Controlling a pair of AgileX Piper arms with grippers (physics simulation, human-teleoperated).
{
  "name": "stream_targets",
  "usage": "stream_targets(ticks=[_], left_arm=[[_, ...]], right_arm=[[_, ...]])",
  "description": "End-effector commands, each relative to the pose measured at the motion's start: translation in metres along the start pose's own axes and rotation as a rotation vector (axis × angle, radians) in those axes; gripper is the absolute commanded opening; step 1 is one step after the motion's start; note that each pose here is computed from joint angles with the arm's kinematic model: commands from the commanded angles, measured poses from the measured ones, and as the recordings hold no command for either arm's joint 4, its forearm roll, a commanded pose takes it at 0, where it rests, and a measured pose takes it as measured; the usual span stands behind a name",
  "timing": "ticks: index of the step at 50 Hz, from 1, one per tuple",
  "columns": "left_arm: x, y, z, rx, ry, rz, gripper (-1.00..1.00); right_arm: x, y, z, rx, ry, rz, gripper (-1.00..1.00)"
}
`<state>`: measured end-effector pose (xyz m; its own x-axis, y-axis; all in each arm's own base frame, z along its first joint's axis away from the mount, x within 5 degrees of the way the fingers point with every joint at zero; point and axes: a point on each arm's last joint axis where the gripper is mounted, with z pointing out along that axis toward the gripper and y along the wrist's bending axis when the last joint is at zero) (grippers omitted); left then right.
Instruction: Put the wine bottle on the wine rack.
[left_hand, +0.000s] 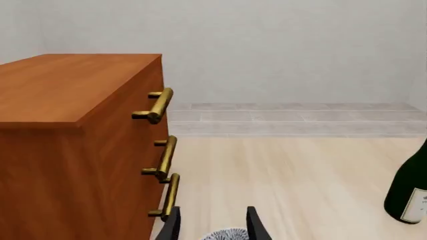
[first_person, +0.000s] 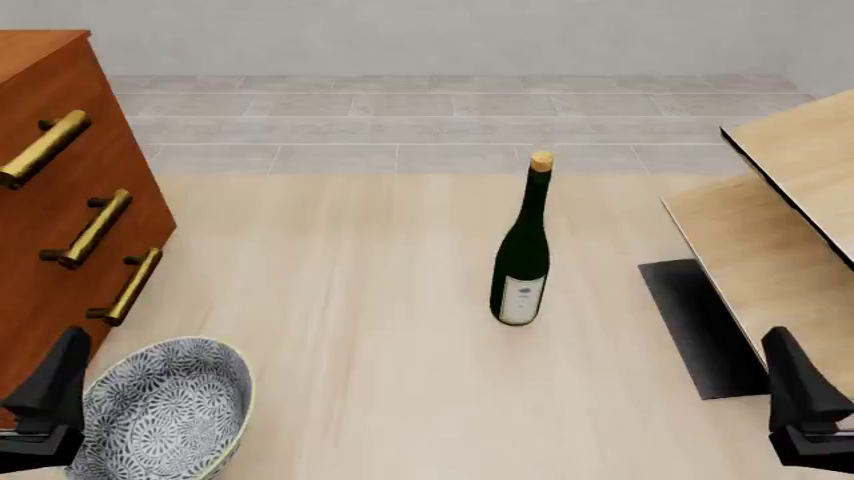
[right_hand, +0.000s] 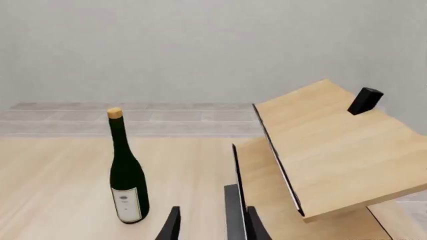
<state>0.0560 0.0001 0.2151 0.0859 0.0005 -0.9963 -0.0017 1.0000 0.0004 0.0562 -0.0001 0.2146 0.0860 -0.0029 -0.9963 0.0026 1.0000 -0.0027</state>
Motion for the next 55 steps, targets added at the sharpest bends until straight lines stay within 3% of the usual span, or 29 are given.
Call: stream_targets(ticks=[1,12,17,26,55], left_arm=[[0.000,0.000,0.001,0.007,0.000,0.003,1.00],[-0.004,-0.001,0.001,0.021,-0.008,0.008,1.00],[-0.002,-0.001,0.003,0.019,-0.004,0.012,1.00],[-0.001,-0.001,0.005,0.014,0.001,0.018,1.00],[0.002,0.000,0.003,0.001,0.015,-0.006,1.00]], right_arm=[[0.000,0.001,0.000,-0.019,0.007,0.004,1.00],[-0.009,0.004,0.005,-0.068,0.010,-0.025,1.00],[-0.015,0.008,0.019,-0.111,0.040,-0.057,1.00],[-0.027,0.013,0.039,-0.140,0.075,-0.063,1.00],[-0.047,0.019,0.081,-0.148,0.159,-0.068,1.00]])
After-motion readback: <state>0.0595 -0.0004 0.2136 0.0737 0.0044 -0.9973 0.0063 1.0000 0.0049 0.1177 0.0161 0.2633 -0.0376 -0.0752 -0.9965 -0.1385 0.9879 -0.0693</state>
